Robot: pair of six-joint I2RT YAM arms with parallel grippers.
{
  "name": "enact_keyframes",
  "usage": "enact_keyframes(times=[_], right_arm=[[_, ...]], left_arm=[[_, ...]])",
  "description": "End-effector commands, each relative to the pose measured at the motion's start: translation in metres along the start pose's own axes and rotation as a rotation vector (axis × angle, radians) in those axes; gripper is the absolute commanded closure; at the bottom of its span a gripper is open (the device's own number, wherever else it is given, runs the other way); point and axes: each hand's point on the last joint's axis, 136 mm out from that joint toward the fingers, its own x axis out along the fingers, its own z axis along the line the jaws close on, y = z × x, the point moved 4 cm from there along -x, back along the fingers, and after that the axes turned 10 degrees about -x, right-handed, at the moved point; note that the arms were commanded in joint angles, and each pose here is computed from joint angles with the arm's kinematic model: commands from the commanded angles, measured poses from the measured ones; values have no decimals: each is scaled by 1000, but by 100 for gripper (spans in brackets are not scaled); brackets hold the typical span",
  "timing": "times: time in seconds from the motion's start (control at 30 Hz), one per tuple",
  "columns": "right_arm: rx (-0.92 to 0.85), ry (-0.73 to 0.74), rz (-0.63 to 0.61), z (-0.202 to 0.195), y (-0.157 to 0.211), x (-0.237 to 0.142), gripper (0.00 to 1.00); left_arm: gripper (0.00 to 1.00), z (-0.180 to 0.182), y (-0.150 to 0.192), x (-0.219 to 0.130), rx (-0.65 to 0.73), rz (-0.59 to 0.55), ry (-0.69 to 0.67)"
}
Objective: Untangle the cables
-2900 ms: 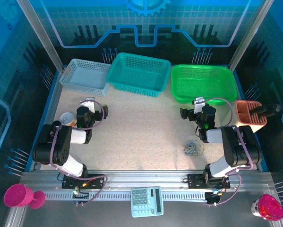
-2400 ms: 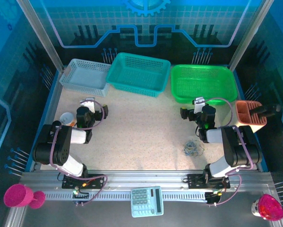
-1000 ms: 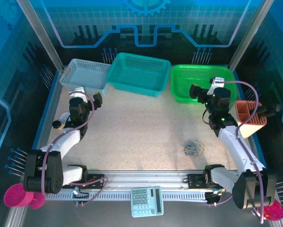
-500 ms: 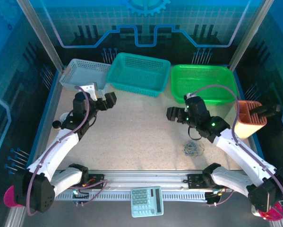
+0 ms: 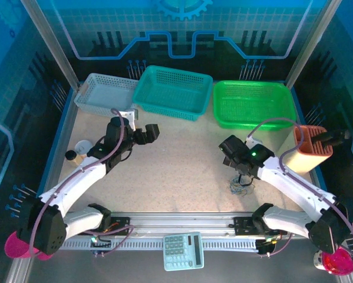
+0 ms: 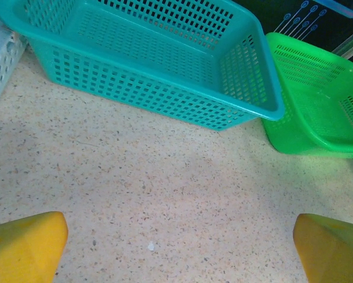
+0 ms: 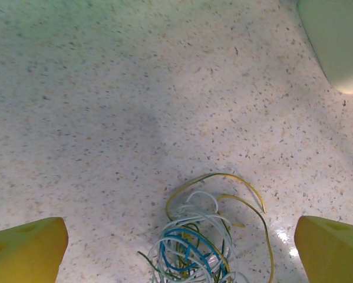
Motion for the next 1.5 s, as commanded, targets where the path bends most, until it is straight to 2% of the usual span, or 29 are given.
enact_keyframes(times=[0.0,0.23,0.43,0.6,0.77,0.97,1.1,1.27,1.47], right_arm=[[43,49,66,-8,14,16,0],[153,-4,179,-2,33,46,0],[140,-108,228,20,38,57,0],[105,-259,264,51,36,63,0],[50,-498,260,108,18,54,0],[-23,-802,218,216,-16,24,3],[-103,-918,181,268,-38,0,5],[-108,-936,117,262,-57,-13,5],[-90,-868,50,207,-60,-17,5]], left_arm=[[1,-16,-10,-3,-7,-16,51],[1,-17,-7,1,-20,-4,54],[1,-17,-5,2,-27,-1,47],[1,-20,-7,2,-40,-11,51],[1,-23,-8,4,-48,-14,52],[1,-23,-6,2,-68,-16,38],[1,-22,-7,-4,-76,-31,24],[1,-20,-10,-17,-71,-70,19],[1,-14,-8,-20,-92,-90,6]])
